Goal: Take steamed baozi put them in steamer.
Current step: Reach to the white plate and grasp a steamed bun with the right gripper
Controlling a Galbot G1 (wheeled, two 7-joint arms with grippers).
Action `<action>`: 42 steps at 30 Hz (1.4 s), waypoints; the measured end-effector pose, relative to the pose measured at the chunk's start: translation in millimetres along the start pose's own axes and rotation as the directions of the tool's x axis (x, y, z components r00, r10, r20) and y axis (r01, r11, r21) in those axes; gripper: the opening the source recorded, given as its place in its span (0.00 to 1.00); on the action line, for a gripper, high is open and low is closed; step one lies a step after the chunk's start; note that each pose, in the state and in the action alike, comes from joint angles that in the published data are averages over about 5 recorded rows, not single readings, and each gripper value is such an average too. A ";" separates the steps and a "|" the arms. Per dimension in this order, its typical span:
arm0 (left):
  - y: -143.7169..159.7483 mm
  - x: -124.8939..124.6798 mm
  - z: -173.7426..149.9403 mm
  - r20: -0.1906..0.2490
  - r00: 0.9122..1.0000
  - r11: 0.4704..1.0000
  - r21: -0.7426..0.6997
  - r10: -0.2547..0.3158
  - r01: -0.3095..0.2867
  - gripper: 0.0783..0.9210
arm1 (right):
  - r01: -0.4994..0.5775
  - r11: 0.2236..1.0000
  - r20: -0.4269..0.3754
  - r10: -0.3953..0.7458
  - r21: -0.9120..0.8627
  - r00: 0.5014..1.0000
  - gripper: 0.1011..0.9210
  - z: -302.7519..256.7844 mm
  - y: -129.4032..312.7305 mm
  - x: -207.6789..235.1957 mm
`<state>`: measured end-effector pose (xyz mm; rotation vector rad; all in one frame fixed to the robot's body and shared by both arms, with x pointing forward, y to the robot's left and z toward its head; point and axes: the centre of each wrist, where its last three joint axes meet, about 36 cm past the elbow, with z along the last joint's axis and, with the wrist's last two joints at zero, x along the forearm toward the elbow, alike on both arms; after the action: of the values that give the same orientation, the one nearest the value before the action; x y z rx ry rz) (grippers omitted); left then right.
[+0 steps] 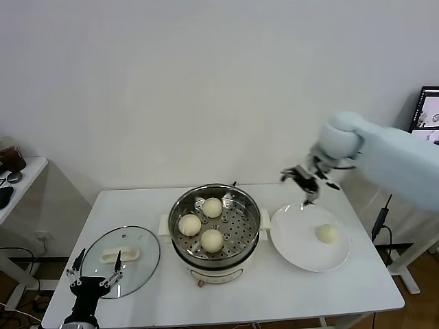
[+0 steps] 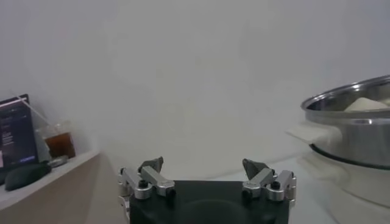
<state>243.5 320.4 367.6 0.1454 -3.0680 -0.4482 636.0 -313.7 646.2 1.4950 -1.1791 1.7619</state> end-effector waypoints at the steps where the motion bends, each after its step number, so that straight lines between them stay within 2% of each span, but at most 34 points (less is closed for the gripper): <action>1: -0.1 0.1 0.0 0.000 1.000 1.000 0.000 0.000 0.000 0.88 | 0.003 0.999 -0.005 -0.004 -0.035 1.000 0.88 10.2 7.9 -5.6; 8: -0.9 1.4 0.0 -0.004 1.000 1.000 -0.002 0.001 -0.001 0.88 | 0.024 0.976 -0.038 -0.033 -0.217 0.999 0.88 65.9 56.7 -46.1; 17: 1.6 5.6 1.8 -0.015 1.000 1.000 -0.008 -0.006 0.006 0.88 | 0.032 0.943 -0.067 -0.057 -0.331 0.996 0.88 101.3 93.4 -92.7; 25: 5.6 8.1 2.9 -0.022 1.000 1.000 -0.016 -0.014 0.014 0.88 | 0.040 0.931 -0.068 -0.069 -0.364 0.995 0.88 107.2 101.2 -132.1; 36: 5.5 7.2 4.5 -0.024 1.000 1.000 -0.014 -0.020 0.020 0.88 | 0.030 0.926 -0.070 -0.060 -0.376 0.996 0.88 104.0 91.6 -161.0; 39: 5.2 7.4 4.6 -0.025 0.999 1.000 -0.012 -0.021 0.021 0.88 | 0.038 0.924 -0.075 -0.072 -0.380 0.995 0.85 103.8 91.8 -165.7; 42: 5.0 7.6 4.7 -0.025 0.999 1.000 -0.011 -0.022 0.021 0.88 | 0.049 0.922 -0.080 -0.086 -0.384 0.993 0.77 104.6 93.0 -169.5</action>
<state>235.3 325.8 364.8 0.1823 -3.0414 -0.4608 649.4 -426.3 457.9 1.1922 -1.3143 1.4371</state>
